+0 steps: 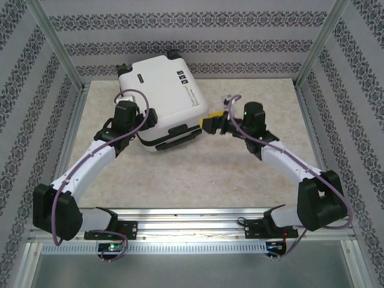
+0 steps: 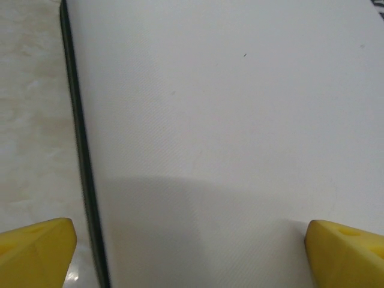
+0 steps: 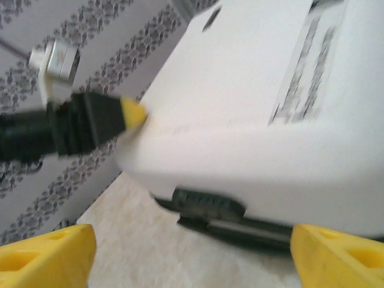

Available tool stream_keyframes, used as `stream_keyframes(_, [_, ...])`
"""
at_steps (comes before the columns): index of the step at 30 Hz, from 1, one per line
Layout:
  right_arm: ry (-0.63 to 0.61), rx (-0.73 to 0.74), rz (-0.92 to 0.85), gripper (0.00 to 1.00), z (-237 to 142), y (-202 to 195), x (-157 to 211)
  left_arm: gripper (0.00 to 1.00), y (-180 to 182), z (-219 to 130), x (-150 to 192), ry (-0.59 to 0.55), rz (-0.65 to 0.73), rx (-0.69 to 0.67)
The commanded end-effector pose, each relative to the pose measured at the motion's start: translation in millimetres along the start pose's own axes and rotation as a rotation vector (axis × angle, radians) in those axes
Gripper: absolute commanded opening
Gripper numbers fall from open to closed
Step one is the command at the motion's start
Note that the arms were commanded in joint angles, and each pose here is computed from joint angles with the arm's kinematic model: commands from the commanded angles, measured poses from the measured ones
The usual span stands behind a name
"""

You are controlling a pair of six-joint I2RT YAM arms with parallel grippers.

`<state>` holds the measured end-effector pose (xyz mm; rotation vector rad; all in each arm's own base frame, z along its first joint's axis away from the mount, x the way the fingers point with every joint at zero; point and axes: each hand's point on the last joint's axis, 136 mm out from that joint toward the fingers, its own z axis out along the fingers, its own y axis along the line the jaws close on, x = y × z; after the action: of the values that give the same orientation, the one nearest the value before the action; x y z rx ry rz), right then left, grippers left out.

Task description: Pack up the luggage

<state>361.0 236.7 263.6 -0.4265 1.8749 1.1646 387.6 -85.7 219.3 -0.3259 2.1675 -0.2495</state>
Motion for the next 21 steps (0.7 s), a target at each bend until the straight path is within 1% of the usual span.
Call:
stream_keyframes(1, [0.065,0.053,0.063,0.89,14.2,-31.1,-8.1,0.99,30.9,-10.0,23.2,0.093,0.051,-0.109])
stream_keyframes(3, [0.103,0.052,0.094,0.9,32.5,-43.3,-14.0,0.99,36.7,-8.8,17.6,0.092,0.036,-0.123])
stream_keyframes(7, [0.126,0.096,0.098,0.92,57.5,-69.2,-18.9,0.99,47.0,-1.1,12.2,0.096,-0.005,-0.114])
stream_keyframes(10, [0.147,0.138,0.097,0.92,69.2,-87.4,-19.1,1.0,41.4,9.1,8.2,0.09,-0.029,-0.018])
stream_keyframes(13, [0.176,0.121,0.111,0.92,79.8,-95.5,-12.8,1.0,24.7,20.7,8.7,0.093,-0.03,0.1])
stream_keyframes(16, [0.224,-0.001,0.137,0.88,88.2,-80.3,-1.3,0.99,5.7,31.6,17.2,0.137,-0.043,0.211])
stream_keyframes(20, [0.271,-0.197,0.14,0.77,87.5,-35.3,21.8,0.96,-17.0,43.1,34.7,0.196,-0.109,0.344])
stream_keyframes(21, [0.268,-0.231,0.144,0.75,83.6,-23.4,27.1,0.95,-21.4,44.0,41.2,0.218,-0.117,0.35])
